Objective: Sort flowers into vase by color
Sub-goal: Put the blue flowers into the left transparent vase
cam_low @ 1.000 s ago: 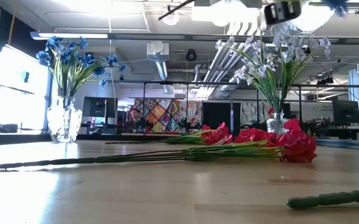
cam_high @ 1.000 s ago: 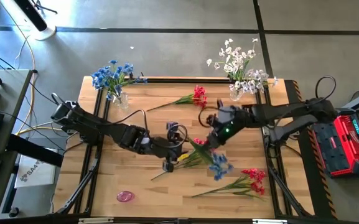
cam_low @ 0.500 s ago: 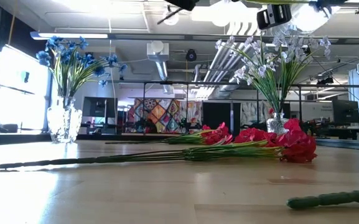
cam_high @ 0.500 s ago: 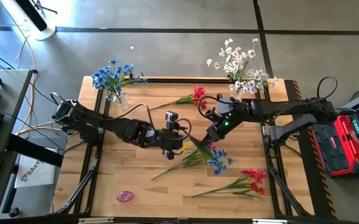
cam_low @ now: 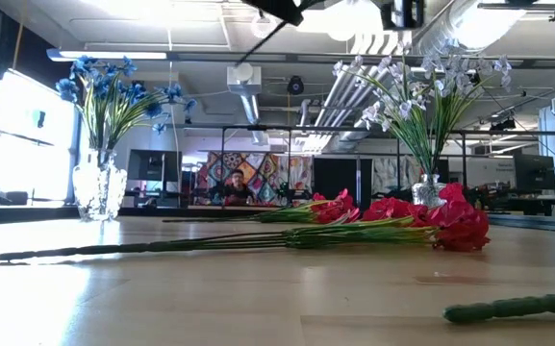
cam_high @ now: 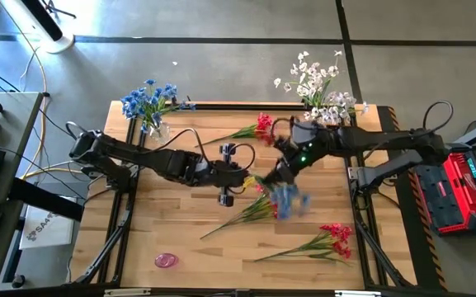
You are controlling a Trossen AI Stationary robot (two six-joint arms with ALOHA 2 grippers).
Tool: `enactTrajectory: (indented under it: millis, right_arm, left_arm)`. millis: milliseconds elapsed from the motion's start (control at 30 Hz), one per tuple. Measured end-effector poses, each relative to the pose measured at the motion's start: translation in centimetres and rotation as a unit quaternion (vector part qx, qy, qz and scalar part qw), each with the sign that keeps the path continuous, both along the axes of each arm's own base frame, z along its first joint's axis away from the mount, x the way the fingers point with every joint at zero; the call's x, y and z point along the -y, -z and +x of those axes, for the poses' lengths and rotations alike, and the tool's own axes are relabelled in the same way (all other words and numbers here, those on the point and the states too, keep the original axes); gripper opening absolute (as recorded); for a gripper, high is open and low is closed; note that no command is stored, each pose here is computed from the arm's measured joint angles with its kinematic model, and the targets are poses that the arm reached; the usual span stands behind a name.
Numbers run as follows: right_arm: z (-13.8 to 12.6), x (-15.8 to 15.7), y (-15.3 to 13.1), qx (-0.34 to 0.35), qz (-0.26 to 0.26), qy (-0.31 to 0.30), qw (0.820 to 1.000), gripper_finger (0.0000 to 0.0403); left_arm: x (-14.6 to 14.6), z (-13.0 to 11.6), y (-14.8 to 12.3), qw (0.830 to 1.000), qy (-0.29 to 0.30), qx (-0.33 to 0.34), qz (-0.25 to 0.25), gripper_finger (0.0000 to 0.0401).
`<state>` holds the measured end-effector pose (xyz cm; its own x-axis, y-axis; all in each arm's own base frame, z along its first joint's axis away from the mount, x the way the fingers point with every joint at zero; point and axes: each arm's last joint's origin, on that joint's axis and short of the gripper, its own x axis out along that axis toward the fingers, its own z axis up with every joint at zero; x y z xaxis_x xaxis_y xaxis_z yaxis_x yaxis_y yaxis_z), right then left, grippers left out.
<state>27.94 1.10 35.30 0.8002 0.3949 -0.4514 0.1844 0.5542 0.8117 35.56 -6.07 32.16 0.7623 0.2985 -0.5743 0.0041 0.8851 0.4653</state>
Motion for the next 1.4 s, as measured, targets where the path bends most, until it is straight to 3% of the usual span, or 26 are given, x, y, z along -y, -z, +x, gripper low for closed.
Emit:
enactTrajectory:
  millis: [133, 300, 567, 633, 767, 1067, 1200, 1400]
  right_arm:
    - [-0.7, 0.9, -3.2, 0.064, -0.113, 0.062, 0.99, 0.0103]
    - [-2.0, 1.6, -7.5, 0.139, -0.278, 0.137, 0.941, 0.0147]
    - [-4.9, -1.2, -14.0, 0.208, -0.415, 0.203, 0.862, 0.016]
    - [-5.5, -1.9, -14.6, 0.208, -0.417, 0.206, 0.861, 0.0157]
    - [-5.8, -2.7, -14.2, 0.201, -0.372, 0.193, 0.885, 0.0154]
    - [-4.5, -4.9, -9.4, 0.156, -0.331, 0.172, 0.915, 0.0154]
    - [-3.3, -5.1, -6.6, 0.146, -0.318, 0.204, 0.914, 0.0154]
    - [-2.1, -4.8, -5.3, 0.207, -0.331, 0.238, 0.889, 0.0154]
  left_arm:
    - [-1.2, 0.2, 0.1, 0.998, -0.027, 0.011, -0.063, 0.0005]
    - [-2.6, 0.5, 0.0, 0.988, -0.059, 0.03, -0.139, 0.0002]
    - [-4.6, 0.6, -0.4, 0.962, -0.144, 0.075, -0.221, 0.0001]
    - [-4.7, 0.6, -0.9, 0.956, -0.143, 0.1, -0.236, 0.0001]
    - [-4.6, -0.2, -3.2, 0.948, -0.119, 0.153, -0.252, 0.0001]
    - [-5.4, -3.1, -6.9, 0.94, -0.094, 0.207, -0.253, 0.0]
    - [-5.2, -3.6, -7.7, 0.937, -0.065, 0.219, -0.263, 0.0]
    - [-4.8, -3.2, -7.8, 0.93, -0.001, 0.212, -0.3, 0.0]
